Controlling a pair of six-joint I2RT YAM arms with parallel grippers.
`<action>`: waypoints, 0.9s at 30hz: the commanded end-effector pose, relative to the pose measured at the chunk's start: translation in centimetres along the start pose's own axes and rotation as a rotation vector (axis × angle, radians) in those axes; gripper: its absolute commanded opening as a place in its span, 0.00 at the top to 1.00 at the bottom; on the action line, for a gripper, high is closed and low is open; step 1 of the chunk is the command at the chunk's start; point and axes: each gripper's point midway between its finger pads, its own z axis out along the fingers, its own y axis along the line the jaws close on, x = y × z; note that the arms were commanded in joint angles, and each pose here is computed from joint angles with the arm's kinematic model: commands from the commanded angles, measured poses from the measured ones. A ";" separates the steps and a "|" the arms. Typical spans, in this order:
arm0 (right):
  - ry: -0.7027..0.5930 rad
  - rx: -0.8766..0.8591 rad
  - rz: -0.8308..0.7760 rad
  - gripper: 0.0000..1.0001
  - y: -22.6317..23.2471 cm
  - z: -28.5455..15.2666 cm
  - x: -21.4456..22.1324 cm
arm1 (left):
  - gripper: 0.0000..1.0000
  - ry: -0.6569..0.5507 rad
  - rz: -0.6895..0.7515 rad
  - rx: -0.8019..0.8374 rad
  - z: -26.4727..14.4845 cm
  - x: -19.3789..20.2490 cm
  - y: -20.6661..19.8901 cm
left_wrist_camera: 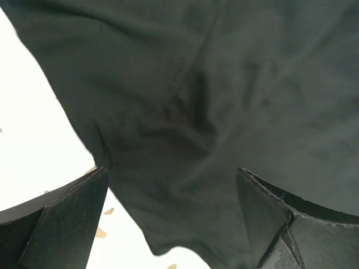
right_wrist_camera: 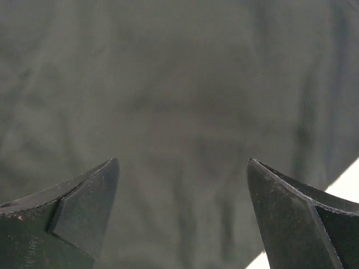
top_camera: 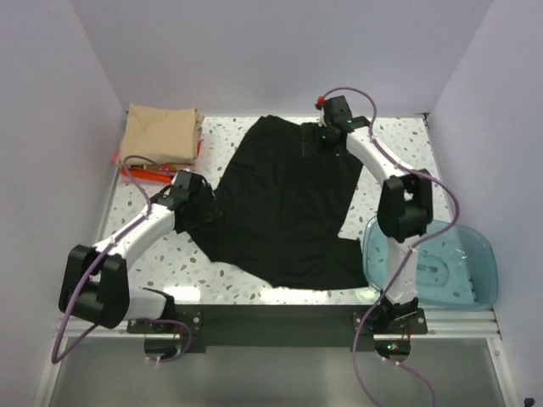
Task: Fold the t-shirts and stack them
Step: Flatten the tshirt out
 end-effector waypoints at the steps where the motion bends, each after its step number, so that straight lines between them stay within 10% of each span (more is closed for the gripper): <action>1: 0.044 0.081 -0.058 0.01 -1.4 3.0 -0.6 | 0.00 -0.075 -0.054 -0.007 1.4 -2.5 -1.1; 14: 0.175 0.276 0.088 0.01 -6.8 7.1 6.6 | 0.00 0.077 0.039 -0.202 11.4 -2.8 -1.5; 27: 0.278 0.298 0.380 0.01 -7.7 1.5 17.2 | 0.00 0.001 0.267 -0.050 22.6 -14.9 -13.0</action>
